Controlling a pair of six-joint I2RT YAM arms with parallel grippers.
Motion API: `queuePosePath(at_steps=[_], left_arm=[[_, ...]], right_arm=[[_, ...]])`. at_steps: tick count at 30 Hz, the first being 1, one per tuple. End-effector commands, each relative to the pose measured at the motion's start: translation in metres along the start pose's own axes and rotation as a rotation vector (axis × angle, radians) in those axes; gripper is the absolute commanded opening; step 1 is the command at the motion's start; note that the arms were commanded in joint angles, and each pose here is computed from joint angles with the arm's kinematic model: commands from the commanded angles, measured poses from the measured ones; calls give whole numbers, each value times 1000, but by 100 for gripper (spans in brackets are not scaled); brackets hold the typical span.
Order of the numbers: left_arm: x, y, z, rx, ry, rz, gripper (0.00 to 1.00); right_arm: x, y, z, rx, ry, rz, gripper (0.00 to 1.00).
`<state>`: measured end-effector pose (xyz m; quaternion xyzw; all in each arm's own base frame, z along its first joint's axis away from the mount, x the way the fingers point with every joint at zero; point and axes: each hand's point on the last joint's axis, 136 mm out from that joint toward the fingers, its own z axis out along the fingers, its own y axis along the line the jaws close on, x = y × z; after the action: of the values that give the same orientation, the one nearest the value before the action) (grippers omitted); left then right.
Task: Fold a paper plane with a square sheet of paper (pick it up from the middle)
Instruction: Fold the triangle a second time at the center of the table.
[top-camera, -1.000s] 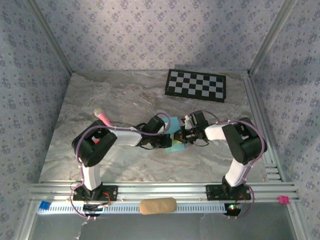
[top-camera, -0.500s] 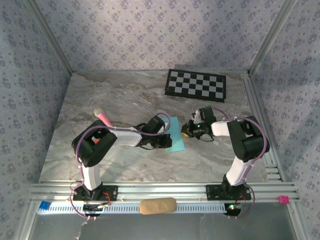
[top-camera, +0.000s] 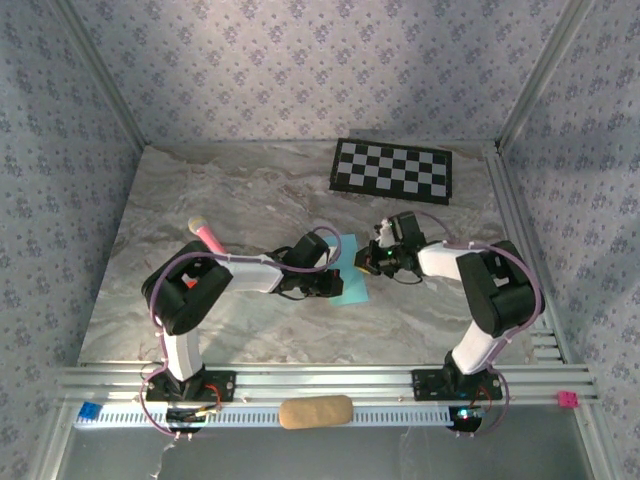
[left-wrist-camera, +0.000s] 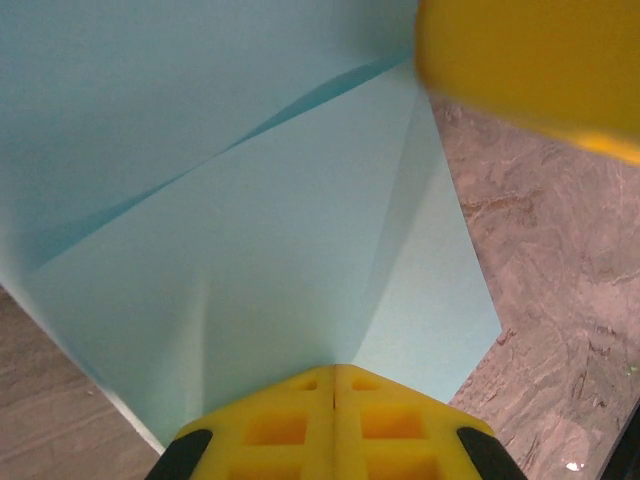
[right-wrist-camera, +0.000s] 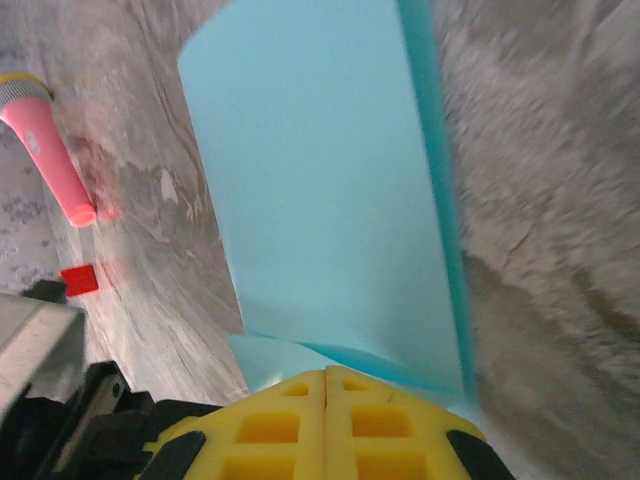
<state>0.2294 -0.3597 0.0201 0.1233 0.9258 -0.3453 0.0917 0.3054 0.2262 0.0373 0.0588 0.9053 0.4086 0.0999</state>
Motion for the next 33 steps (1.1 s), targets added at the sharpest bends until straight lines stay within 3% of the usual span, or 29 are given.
queuePosePath(at_steps=[1,8,17,33], left_arm=[[34,38,-1,-134,105,-33,0],[18,19,-9,-67,49,-38,0],[-20,-31,-13,90,3,-49,1],[-26,-15,17,41,16,-88,5]], right_arm=[[7,-8,9,7,39,4,0],[20,-47,12,141,70,44,0],[24,-48,12,139,79,47,0],[28,-54,13,148,80,59,0]])
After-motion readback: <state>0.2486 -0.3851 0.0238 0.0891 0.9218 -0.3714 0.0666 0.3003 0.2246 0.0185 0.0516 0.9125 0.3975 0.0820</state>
